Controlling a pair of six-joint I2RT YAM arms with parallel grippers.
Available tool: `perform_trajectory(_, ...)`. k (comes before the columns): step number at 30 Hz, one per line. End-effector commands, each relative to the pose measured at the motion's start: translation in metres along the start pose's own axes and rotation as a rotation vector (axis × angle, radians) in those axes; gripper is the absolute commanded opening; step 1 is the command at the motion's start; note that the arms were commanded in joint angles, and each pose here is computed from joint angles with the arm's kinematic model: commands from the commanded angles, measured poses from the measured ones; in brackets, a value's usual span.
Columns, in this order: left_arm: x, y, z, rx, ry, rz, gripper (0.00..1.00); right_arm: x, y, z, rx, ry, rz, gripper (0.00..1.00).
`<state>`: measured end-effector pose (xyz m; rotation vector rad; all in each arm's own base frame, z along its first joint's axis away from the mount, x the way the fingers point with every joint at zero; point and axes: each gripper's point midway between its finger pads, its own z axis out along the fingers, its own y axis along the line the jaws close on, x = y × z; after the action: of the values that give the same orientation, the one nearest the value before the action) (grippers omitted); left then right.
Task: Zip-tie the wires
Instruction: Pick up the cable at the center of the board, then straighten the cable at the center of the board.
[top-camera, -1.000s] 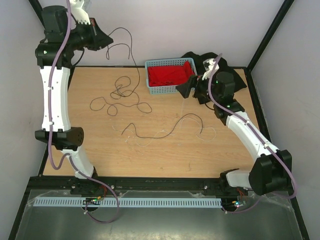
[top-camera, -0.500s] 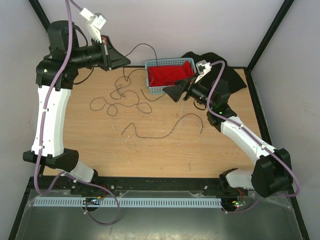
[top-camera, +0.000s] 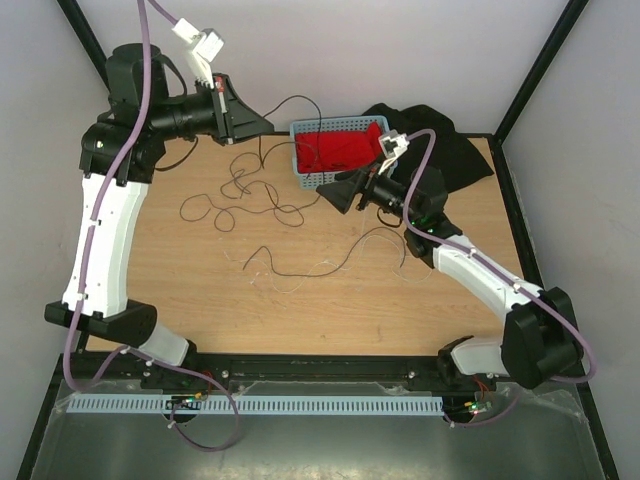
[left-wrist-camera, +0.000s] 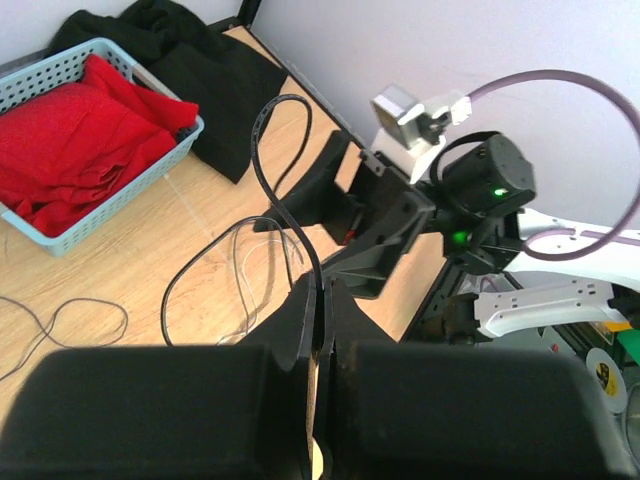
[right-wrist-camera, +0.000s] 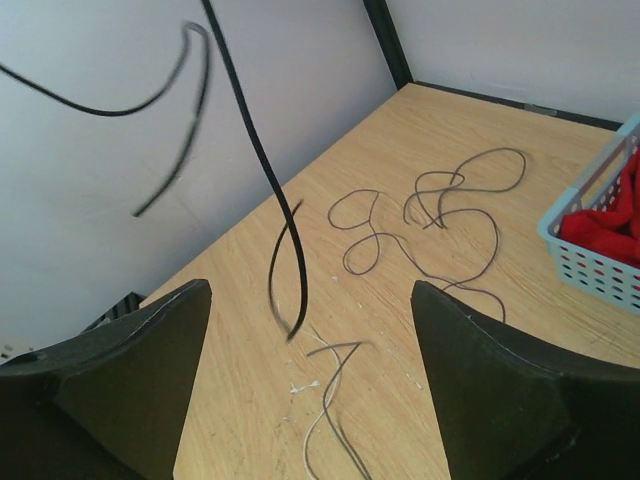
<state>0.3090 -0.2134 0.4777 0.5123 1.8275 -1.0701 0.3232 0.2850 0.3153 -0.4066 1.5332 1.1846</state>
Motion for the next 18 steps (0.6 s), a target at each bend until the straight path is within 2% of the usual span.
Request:
perform_trajectory(1,-0.019,-0.037,-0.017,0.069,-0.076,0.058,0.0,-0.002,0.0,0.005,-0.008,-0.037,-0.008,0.9)
perform_trajectory(9,-0.023,-0.044,-0.02,0.066,-0.102,0.059,0.0,-0.002,0.009,0.011,-0.053,-0.072,0.036,0.83)
perform_trajectory(14,-0.03,-0.045,-0.023,0.048,-0.132,0.064,0.0,0.011,0.005,0.013,-0.047,-0.044,0.055,0.7)
perform_trajectory(16,-0.033,-0.045,-0.025,0.04,-0.146,0.073,0.0,0.016,0.003,0.012,-0.043,-0.034,0.065,0.56)
perform_trajectory(18,-0.035,-0.045,-0.028,0.028,-0.158,0.085,0.0,0.018,0.003,0.01,-0.041,-0.029,0.065,0.36)
